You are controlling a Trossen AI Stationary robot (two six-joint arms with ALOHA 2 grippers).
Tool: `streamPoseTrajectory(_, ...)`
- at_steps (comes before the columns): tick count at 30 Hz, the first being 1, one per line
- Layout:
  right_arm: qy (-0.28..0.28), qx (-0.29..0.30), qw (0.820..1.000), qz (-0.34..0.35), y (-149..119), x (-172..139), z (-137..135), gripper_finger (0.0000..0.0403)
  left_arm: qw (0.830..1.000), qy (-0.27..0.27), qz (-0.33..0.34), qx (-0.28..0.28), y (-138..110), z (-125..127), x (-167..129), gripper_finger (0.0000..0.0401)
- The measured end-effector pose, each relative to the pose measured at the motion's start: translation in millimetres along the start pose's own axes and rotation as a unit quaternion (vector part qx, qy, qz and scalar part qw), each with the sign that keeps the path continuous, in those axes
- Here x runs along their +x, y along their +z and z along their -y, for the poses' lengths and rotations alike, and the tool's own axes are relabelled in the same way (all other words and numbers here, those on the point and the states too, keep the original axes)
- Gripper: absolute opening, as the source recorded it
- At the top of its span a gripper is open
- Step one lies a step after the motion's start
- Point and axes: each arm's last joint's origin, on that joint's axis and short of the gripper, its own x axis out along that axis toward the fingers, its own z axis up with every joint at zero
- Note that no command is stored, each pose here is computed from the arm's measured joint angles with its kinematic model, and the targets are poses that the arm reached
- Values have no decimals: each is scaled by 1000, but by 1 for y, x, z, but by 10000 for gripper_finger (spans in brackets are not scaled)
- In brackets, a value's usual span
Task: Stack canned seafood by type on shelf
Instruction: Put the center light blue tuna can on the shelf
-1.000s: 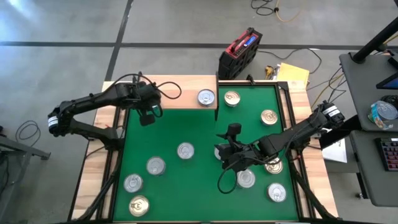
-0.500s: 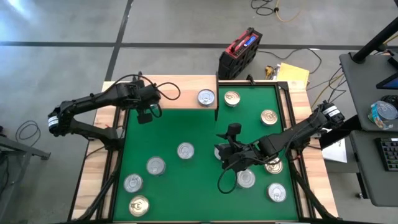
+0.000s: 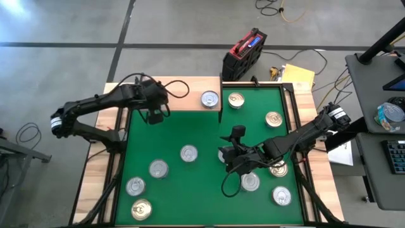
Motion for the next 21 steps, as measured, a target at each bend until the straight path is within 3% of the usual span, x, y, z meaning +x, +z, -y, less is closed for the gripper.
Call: streamPoseTrajectory(21,2,6,1000,-1,0,0,0,206,999,-39,-10,33,-9,2,-7,0)
